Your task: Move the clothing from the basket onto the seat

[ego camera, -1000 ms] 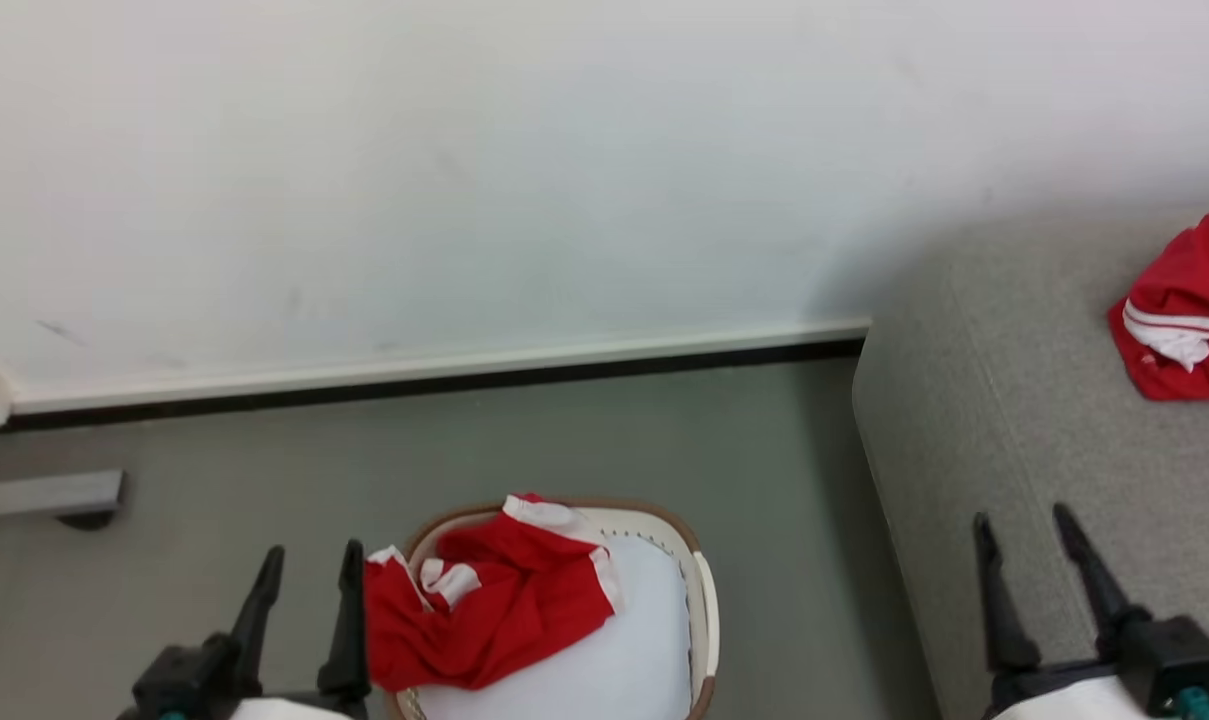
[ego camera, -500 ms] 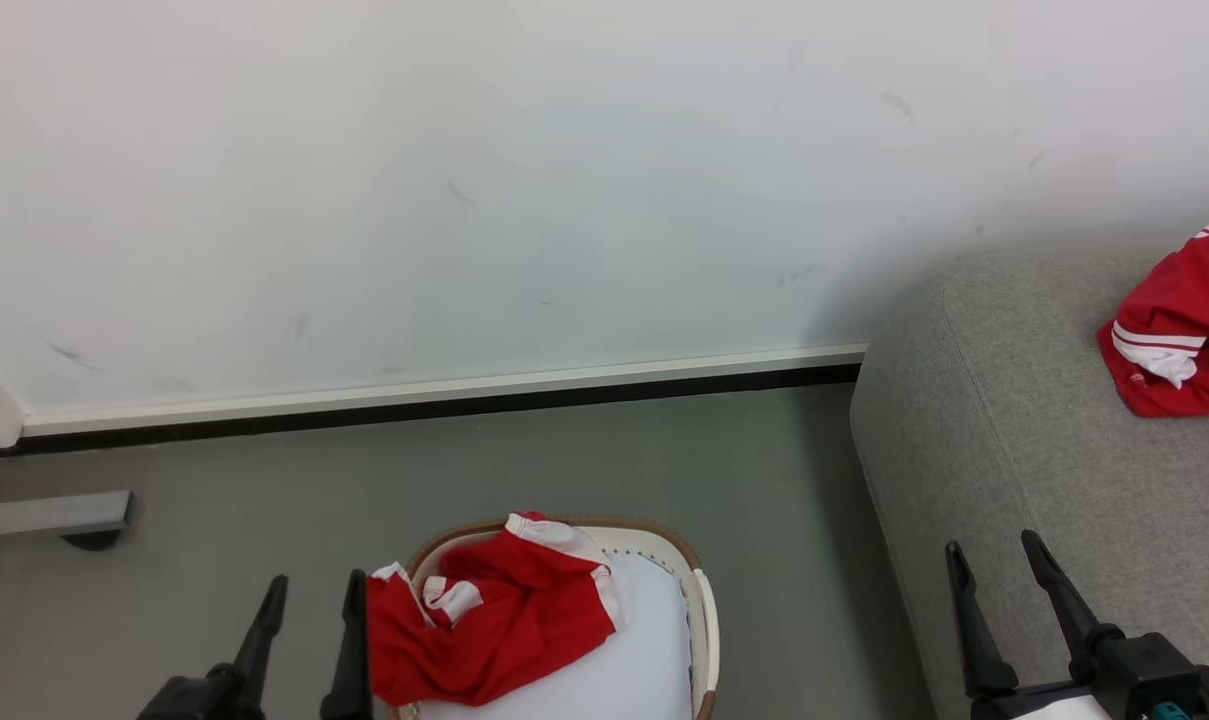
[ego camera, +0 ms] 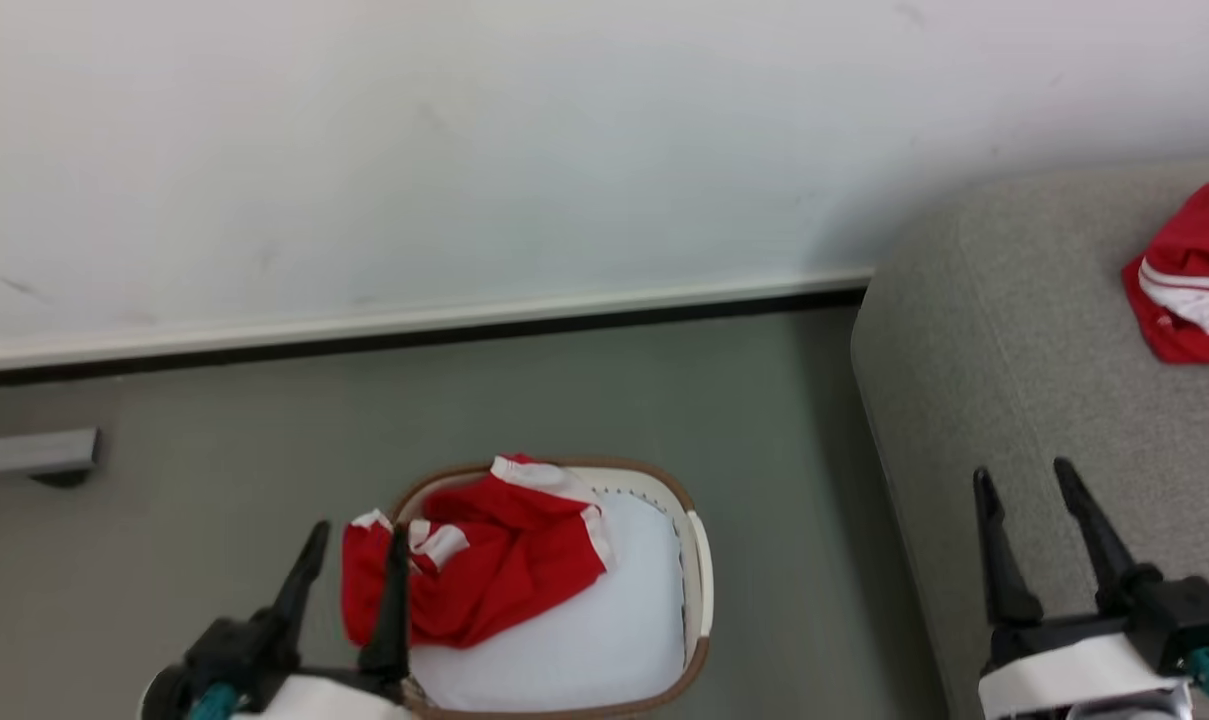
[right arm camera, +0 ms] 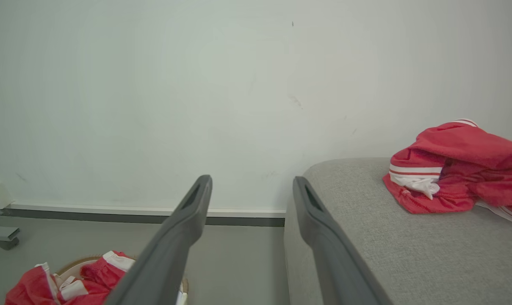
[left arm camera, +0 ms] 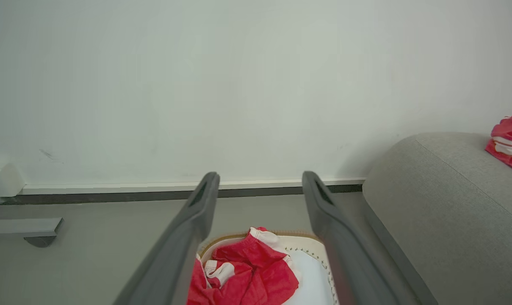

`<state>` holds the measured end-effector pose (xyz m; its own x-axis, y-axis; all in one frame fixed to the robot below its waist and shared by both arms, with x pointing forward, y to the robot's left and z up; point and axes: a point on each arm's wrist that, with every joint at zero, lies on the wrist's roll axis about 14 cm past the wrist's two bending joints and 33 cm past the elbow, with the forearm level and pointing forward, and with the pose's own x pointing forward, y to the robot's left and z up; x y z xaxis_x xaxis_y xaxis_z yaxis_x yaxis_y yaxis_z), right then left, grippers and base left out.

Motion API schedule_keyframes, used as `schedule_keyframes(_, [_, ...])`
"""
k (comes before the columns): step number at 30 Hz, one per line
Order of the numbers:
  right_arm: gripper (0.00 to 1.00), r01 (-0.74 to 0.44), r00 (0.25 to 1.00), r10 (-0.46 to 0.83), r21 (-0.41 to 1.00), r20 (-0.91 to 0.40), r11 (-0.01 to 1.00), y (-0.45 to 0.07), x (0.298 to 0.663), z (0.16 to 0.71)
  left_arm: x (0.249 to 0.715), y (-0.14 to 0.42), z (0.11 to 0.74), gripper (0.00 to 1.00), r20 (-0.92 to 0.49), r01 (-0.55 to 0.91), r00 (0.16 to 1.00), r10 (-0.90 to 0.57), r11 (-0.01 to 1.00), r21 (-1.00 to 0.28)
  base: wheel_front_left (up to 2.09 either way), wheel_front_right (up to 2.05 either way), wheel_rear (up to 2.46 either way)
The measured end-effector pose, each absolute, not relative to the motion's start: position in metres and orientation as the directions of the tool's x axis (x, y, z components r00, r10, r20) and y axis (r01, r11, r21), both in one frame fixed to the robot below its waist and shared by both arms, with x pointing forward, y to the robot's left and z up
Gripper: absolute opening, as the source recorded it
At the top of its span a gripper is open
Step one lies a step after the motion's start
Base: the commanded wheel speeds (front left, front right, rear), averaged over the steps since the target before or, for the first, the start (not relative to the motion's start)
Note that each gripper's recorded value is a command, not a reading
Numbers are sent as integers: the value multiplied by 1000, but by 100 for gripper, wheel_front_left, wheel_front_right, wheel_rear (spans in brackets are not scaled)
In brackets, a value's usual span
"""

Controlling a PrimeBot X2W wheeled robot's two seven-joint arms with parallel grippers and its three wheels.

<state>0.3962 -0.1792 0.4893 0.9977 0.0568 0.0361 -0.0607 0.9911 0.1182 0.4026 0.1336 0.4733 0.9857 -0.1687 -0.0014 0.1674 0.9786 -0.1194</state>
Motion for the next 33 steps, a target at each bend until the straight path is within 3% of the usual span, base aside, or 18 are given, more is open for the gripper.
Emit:
schedule_keyframes(6, [100, -30, 999, 26, 105, 46, 994, -192, 428, 486, 439, 92, 439, 100, -82, 294, 950, -302, 951, -98, 0, 0, 0])
schedule_keyframes(15, [100, 20, 999, -22, 76, 25, 997, -212, 479, 455, 493, 45, 331, 100, -369, 467, 814, -449, 883, -46, 0, 0, 0])
schedule_keyframes(25, [100, 28, 999, -24, 70, -48, 997, -217, 507, 398, 506, 41, 202, 100, -658, 487, 629, -413, 870, -81, 0, 0, 0])
schedule_keyframes(33, [100, 40, 994, -35, 49, -102, 998, -224, 509, 365, 509, 42, 141, 100, -735, 475, 562, -379, 875, -87, 0, 0, 0])
